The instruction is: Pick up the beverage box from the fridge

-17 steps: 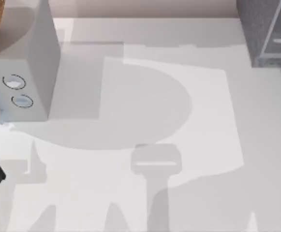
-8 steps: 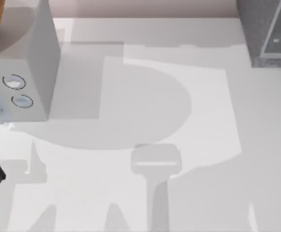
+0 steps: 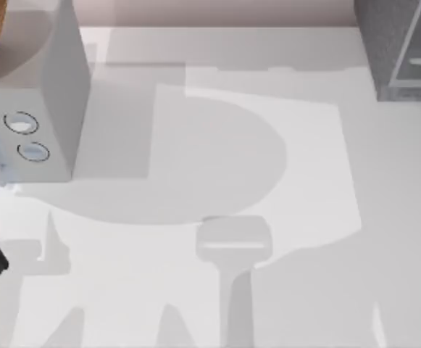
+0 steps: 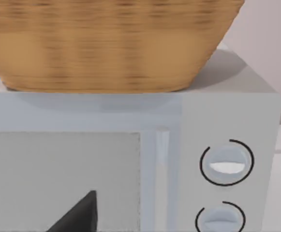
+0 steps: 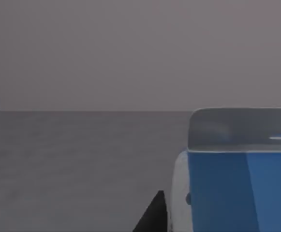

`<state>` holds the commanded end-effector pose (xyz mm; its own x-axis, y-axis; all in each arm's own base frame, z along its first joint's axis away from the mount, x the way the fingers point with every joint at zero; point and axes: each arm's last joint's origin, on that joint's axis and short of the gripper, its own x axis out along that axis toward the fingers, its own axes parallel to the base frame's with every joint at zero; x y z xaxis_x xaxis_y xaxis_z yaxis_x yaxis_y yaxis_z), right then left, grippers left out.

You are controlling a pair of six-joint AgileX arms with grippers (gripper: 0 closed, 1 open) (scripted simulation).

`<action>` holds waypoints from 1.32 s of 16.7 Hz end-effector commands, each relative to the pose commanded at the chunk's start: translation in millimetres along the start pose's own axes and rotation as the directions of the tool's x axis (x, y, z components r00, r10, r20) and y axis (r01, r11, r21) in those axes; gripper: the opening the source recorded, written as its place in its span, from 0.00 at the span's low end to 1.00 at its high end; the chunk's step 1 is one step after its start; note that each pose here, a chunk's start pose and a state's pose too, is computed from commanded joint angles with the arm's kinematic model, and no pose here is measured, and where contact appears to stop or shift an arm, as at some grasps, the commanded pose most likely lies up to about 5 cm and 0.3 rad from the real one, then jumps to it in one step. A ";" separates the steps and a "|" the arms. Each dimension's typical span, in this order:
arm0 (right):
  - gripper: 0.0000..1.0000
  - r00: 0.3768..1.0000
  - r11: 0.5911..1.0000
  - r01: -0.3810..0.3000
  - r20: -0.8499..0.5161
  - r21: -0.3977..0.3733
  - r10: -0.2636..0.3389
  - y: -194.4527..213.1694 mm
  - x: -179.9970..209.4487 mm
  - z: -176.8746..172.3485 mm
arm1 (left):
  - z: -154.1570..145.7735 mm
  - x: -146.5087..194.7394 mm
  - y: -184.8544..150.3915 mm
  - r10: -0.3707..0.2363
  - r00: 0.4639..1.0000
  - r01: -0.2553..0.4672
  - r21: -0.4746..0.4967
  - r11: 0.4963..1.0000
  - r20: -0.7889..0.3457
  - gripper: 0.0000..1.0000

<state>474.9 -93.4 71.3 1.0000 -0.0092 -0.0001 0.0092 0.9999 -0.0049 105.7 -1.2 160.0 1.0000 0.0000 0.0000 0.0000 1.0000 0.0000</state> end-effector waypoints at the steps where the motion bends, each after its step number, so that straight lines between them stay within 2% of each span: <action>1: 0.32 1.000 1.000 0.000 0.000 0.000 0.000 0.0 0.0 0.0 | 0.0 0.0 0.0 0.000 1.000 0.000 0.000 1.000 0.000 1.00; 5: 0.02 1.000 1.000 0.000 0.000 0.000 0.000 0.0 0.0 0.0 | 0.0 0.0 0.0 0.000 1.000 0.000 0.000 1.000 0.000 1.00; 6: 0.00 1.000 1.000 0.000 0.000 0.000 0.000 0.0 0.0 0.0 | 0.0 0.0 0.0 0.000 1.000 0.000 0.000 1.000 0.000 1.00; 15: 0.00 1.000 1.000 0.003 0.000 0.001 -0.003 -1.4 -0.4 1.9 | 0.0 0.0 0.0 0.000 1.000 0.000 0.000 1.000 0.000 1.00; 22: 0.00 1.000 1.000 0.003 0.001 0.001 -0.003 -1.8 -0.4 50.5 | 0.0 0.0 0.0 0.000 1.000 0.000 0.000 1.000 0.000 1.00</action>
<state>474.5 -94.9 121.8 0.9999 -0.0125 0.0011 0.0125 0.9999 -0.0039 105.7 -1.2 160.0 1.0000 0.0000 0.0000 0.0000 1.0000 0.0000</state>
